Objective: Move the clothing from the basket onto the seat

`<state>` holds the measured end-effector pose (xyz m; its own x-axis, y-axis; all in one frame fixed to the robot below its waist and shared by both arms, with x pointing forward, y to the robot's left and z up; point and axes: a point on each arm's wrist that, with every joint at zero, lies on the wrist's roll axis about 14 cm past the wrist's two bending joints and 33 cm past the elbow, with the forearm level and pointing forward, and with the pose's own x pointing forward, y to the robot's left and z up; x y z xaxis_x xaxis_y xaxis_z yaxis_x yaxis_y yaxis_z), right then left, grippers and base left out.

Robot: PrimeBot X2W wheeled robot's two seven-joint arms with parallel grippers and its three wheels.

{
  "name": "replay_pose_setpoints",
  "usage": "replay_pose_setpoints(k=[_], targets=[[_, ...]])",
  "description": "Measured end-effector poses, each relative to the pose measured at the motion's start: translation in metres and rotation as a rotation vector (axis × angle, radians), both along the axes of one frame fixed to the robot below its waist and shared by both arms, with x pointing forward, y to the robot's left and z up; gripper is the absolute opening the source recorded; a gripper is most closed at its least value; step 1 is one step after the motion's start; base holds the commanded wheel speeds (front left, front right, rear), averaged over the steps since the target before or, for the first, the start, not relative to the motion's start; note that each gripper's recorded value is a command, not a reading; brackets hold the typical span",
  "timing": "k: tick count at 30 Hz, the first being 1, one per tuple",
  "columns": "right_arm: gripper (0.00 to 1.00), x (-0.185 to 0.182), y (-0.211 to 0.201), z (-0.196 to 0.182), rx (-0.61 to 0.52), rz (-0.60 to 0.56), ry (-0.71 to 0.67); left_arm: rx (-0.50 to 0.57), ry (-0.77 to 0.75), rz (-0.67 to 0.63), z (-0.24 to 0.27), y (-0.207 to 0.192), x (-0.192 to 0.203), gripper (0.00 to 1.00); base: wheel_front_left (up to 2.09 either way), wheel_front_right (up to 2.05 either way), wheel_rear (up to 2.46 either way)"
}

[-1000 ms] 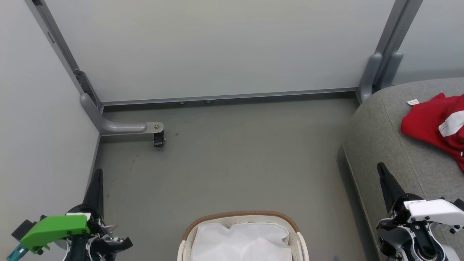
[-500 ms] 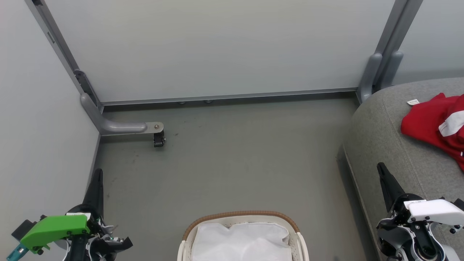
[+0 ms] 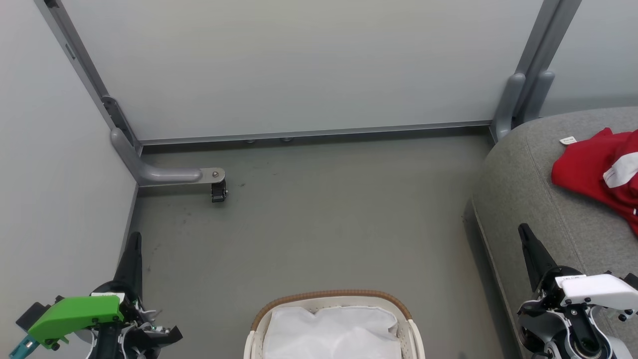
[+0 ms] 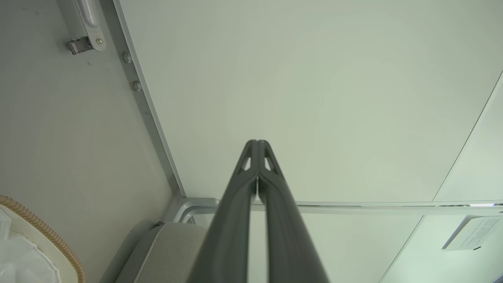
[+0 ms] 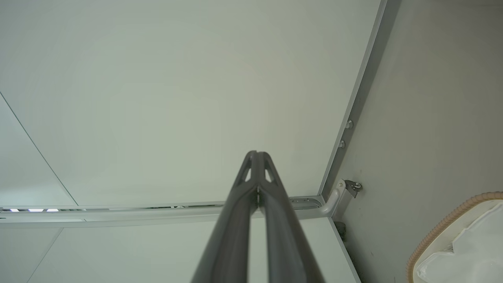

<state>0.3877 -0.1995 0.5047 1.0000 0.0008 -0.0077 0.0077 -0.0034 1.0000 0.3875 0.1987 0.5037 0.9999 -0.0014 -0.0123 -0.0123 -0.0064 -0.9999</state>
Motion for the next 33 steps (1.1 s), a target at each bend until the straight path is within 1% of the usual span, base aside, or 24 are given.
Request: replay_pose_setpoints(k=[33], targets=[[0.0, 0.0, 0.0, 0.0, 0.0, 0.0, 0.0, 0.0, 0.0, 0.0, 0.0001, 0.0, 0.0, 0.0, 0.0, 0.0, 0.0]])
